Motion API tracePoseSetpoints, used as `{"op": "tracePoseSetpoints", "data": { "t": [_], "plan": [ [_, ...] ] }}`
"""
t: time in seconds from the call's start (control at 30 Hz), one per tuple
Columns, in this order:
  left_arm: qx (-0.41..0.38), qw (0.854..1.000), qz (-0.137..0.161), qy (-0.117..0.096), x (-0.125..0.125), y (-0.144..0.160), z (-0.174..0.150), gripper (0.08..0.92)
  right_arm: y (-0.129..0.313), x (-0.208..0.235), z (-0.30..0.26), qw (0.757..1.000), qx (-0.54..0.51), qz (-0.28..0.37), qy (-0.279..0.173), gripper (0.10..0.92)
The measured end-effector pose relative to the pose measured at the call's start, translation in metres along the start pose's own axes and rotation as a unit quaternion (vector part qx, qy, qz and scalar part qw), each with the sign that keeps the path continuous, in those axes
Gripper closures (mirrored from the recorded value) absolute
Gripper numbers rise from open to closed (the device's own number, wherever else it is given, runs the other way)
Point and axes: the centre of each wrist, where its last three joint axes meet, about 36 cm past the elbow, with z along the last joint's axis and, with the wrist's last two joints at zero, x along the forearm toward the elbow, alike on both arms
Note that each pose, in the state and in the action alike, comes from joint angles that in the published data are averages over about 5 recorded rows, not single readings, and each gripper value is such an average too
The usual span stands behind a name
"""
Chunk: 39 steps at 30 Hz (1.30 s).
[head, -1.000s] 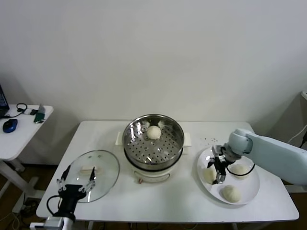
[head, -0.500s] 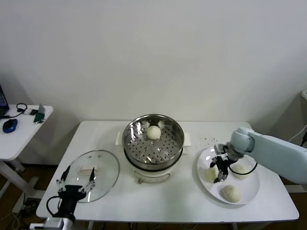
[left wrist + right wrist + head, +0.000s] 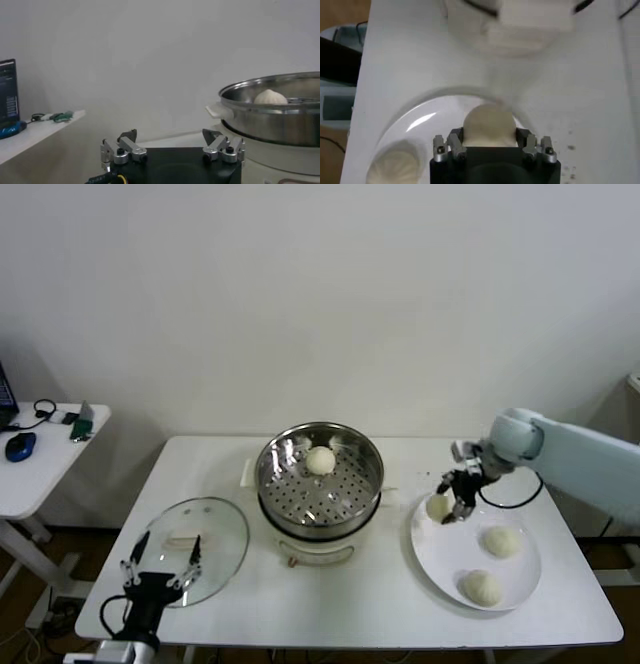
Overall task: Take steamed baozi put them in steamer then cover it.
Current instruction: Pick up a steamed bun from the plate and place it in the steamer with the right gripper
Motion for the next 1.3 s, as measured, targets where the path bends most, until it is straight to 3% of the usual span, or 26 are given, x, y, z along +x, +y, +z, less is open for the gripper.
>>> {"op": "tracePoseSetpoints", "data": {
  "t": [0.23, 0.47, 0.87, 1.3],
  "plan": [
    [0.002, 1.000, 0.005, -0.002, 0.003, -0.001, -0.001, 0.177, -0.032, 0.049, -0.067, 0.999, 0.015, 0.027, -0.034, 0.352],
    [0.000, 1.000, 0.010, -0.006, 0.006, 0.000, -0.004, 0.177, -0.050, 0.055, -0.152, 0.997, 0.046, 0.028, -0.056, 0.352],
    [-0.001, 1.000, 0.011, -0.009, 0.010, 0.003, -0.007, 0.177, -0.046, -0.001, -0.263, 0.994, 0.099, -0.007, -0.050, 0.352],
    [-0.003, 1.000, 0.012, -0.010, 0.011, 0.006, -0.008, 0.177, -0.026, -0.071, -0.304, 0.991, 0.127, -0.042, -0.030, 0.350]
  ]
}}
